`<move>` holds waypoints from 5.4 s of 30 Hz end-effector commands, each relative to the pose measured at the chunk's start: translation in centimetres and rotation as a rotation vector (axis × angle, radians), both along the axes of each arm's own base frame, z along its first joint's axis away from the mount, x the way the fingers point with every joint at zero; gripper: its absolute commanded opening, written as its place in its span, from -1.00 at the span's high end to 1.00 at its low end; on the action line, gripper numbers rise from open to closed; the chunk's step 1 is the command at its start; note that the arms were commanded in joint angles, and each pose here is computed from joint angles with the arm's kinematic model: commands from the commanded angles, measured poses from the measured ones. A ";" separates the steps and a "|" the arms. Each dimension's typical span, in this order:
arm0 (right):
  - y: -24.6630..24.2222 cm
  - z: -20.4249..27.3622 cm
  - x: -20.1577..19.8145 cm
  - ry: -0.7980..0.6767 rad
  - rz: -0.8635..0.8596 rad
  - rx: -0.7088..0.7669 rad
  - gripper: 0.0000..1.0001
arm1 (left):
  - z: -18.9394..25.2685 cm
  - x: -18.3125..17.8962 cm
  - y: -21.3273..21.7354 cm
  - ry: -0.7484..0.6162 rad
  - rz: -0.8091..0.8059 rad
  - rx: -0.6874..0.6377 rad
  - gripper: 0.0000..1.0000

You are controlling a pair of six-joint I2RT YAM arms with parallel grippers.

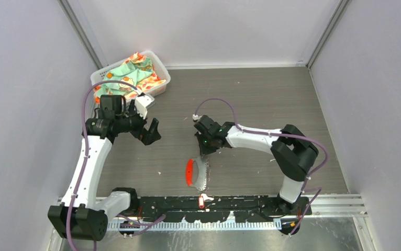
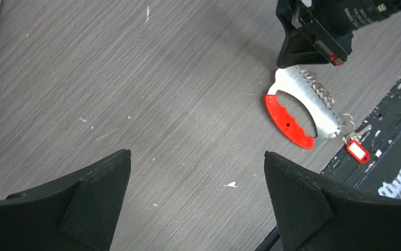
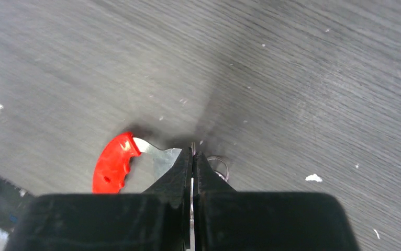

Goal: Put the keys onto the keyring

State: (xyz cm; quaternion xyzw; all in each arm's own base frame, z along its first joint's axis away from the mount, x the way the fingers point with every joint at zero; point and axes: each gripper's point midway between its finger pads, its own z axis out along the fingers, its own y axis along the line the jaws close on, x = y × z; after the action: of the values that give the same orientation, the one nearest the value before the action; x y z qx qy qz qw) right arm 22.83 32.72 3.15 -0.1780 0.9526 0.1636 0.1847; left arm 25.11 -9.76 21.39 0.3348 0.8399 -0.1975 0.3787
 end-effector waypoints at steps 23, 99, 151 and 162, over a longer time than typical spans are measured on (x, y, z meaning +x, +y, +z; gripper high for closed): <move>4.5 31.7 -11.0 -0.662 0.939 0.716 0.98 | 9.3 -13.4 -9.2 -0.129 -0.656 -0.462 -0.24; 1.2 36.6 -12.3 -0.749 0.720 0.772 -1.00 | 14.0 -15.5 -10.6 -0.523 -0.790 -0.482 0.99; 3.7 33.9 -12.3 -0.889 1.009 0.425 -0.12 | 12.8 -14.3 -10.8 -0.637 -0.862 -0.398 1.00; 5.5 33.4 -12.0 -0.886 1.058 0.383 0.21 | 12.3 -14.2 -10.6 -0.643 -0.872 -0.373 0.99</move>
State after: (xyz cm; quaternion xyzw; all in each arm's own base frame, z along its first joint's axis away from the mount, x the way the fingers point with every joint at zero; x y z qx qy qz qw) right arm 10.62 37.93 34.23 -0.6316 0.5475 0.3100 0.4530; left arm 10.99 -20.44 32.75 0.6112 0.4341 -0.3814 0.5408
